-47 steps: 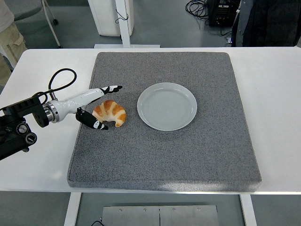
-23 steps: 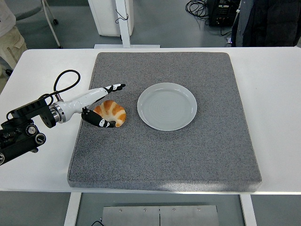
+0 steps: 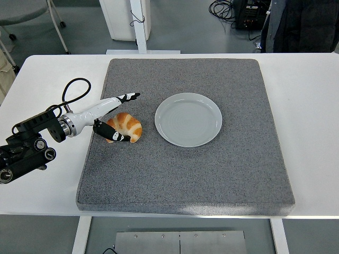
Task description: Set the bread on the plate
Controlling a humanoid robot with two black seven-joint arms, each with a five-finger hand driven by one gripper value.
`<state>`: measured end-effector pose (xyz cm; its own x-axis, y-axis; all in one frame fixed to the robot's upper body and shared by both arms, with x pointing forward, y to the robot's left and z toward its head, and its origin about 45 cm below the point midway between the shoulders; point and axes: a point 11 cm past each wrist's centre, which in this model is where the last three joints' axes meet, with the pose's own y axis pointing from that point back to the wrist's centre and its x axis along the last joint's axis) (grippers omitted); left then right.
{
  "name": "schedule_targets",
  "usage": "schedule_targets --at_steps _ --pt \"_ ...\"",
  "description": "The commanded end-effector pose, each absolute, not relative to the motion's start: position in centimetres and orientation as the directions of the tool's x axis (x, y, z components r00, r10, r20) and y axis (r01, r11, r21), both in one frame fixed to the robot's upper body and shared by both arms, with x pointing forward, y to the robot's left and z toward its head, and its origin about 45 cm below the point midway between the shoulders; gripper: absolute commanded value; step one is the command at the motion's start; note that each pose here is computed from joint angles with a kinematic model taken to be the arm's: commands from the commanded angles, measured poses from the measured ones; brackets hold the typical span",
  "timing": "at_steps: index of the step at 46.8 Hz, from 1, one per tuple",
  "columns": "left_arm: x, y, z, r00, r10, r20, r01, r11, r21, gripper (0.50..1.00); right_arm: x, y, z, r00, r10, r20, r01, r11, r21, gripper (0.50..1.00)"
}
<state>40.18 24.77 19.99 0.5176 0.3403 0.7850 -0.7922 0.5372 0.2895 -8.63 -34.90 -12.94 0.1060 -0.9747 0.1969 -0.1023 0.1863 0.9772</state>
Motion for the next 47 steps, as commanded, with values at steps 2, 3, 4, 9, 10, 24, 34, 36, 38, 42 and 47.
schedule_targets --at_steps 2,3,4,9,10,24,34,36,38,42,47 --pt "40.22 24.54 19.81 0.518 0.345 0.783 -0.792 0.538 0.287 0.993 -8.57 -34.93 -12.94 0.105 -0.975 0.198 -0.103 0.187 0.977 1.000" --pt "40.24 24.52 19.79 0.517 0.346 0.783 -0.793 0.538 0.286 0.992 -8.65 -34.87 -12.94 0.106 -0.975 0.196 -0.102 0.186 0.977 1.000" --pt "40.23 24.53 19.77 0.517 0.345 0.783 -0.793 0.538 0.286 0.993 -8.66 -34.92 -12.93 0.106 -0.975 0.198 -0.102 0.187 0.977 1.000" --pt "40.23 24.46 19.76 0.516 0.345 0.784 -0.793 0.539 0.285 0.986 -8.66 -34.87 -12.94 0.106 -0.975 0.196 -0.102 0.186 0.977 1.000" --pt "40.23 24.46 19.76 0.516 0.345 0.784 -0.793 0.539 0.285 0.975 -8.66 -34.87 -12.94 0.106 -0.975 0.196 -0.102 0.186 0.977 1.000" --pt "40.05 23.86 20.00 0.517 0.347 0.782 -0.778 0.573 0.260 0.641 -8.66 -34.87 -12.94 0.106 -0.975 0.196 -0.102 0.186 0.977 1.000" --pt "39.93 23.78 19.97 0.519 0.346 0.781 -0.772 0.581 0.255 0.500 -8.65 -34.87 -12.94 0.106 -0.975 0.196 -0.102 0.186 0.977 1.000" --pt "39.82 23.71 19.91 0.522 0.344 0.780 -0.767 0.589 0.254 0.500 -8.66 -34.92 -12.93 0.106 -0.975 0.198 -0.102 0.187 0.977 1.000" --pt "39.65 23.62 19.76 0.528 0.340 0.778 -0.761 0.596 0.256 0.500 -8.66 -34.87 -12.94 0.106 -0.975 0.196 -0.102 0.186 0.977 1.000" --pt "39.44 23.63 19.58 0.535 0.330 0.778 -0.752 0.605 0.261 0.500 -8.57 -34.88 -12.95 0.105 -0.975 0.196 -0.103 0.186 0.977 1.000" --pt "39.38 23.60 20.07 0.535 0.323 0.781 -0.744 0.618 0.254 0.500 -8.66 -34.92 -12.93 0.106 -0.975 0.198 -0.102 0.187 0.977 1.000"
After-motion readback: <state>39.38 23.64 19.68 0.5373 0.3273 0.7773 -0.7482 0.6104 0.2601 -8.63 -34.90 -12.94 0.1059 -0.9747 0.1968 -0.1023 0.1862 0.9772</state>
